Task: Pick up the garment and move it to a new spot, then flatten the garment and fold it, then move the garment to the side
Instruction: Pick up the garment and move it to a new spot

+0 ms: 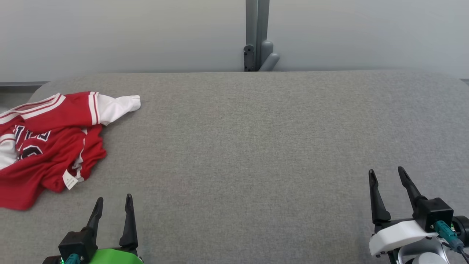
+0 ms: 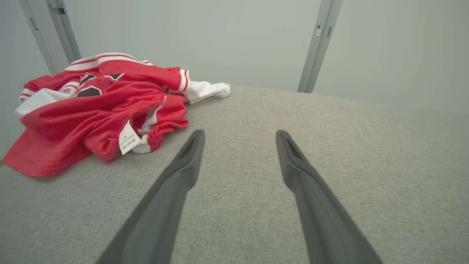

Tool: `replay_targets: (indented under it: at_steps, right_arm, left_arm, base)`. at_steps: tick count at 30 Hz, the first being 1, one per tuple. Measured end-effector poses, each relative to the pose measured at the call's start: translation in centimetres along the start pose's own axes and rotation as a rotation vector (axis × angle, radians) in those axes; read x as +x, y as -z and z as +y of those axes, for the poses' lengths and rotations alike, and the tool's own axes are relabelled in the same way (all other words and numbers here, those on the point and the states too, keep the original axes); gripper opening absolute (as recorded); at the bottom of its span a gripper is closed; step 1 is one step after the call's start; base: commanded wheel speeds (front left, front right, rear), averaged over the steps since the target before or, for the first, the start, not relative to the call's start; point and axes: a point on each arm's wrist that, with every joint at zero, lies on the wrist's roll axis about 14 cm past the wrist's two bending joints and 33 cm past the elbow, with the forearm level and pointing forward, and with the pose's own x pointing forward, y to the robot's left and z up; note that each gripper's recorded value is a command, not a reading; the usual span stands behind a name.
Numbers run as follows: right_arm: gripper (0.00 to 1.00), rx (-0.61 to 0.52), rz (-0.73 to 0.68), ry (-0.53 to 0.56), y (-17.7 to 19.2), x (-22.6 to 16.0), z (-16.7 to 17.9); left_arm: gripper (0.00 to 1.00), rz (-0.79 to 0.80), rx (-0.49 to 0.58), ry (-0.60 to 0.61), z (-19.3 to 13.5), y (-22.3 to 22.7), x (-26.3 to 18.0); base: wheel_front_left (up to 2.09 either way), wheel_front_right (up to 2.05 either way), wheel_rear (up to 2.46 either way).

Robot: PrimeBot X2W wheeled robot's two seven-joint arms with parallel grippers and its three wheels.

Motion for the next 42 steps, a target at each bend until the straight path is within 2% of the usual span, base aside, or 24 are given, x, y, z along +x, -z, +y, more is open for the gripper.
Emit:
replay_targets:
  at_steps: [6, 17, 23, 30, 32, 34, 38, 42]
  right_arm:
    - [1.00, 0.010, 0.007, -0.092, 0.3, 1.0, 3.1]
    - [1.00, 0.032, -0.006, -0.344, -0.1, 3.0, 11.8]
    - [1.00, 0.043, -0.016, -0.413, -0.3, 3.6, 14.3]
    - [1.00, 0.025, -0.018, -0.422, 0.3, 5.7, 13.8]
    - [1.00, 0.018, -0.022, -0.424, 0.6, 6.7, 13.5]
    - [1.00, 0.016, -0.023, -0.425, 1.2, 8.2, 13.1]
    - [1.00, 0.023, 0.018, -0.420, 3.7, 9.5, 12.6]
    - [1.00, 0.034, 0.071, -0.413, 6.5, 10.3, 12.0]
  left_arm:
    - [1.00, -0.017, -0.001, -0.075, 2.2, -0.5, -1.5]
    - [1.00, -0.017, -0.009, -0.311, 8.7, -0.1, -7.6]
    - [1.00, -0.026, -0.026, -0.360, 9.8, -0.3, -8.6]
    - [1.00, -0.079, -0.030, -0.306, 9.2, -2.7, -3.2]
    - [1.00, -0.077, -0.021, -0.281, 9.0, -3.1, -0.8]
    - [1.00, -0.073, -0.002, -0.247, 9.1, -4.0, 3.4]
    - [1.00, -0.034, 0.011, -0.248, 10.4, -4.3, 8.4]
    - [1.00, 0.061, 0.025, -0.279, 12.4, -2.5, 11.9]
  base:
    - [0.00, 0.00, 0.00]
    - [0.00, 0.00, 0.00]
    - [0.00, 0.00, 0.00]
    - [0.00, 0.00, 0.00]
    - [0.00, 0.00, 0.00]
    - [0.00, 0.00, 0.00]
    - [0.00, 0.00, 0.00]
    - [0.00, 0.00, 0.00]
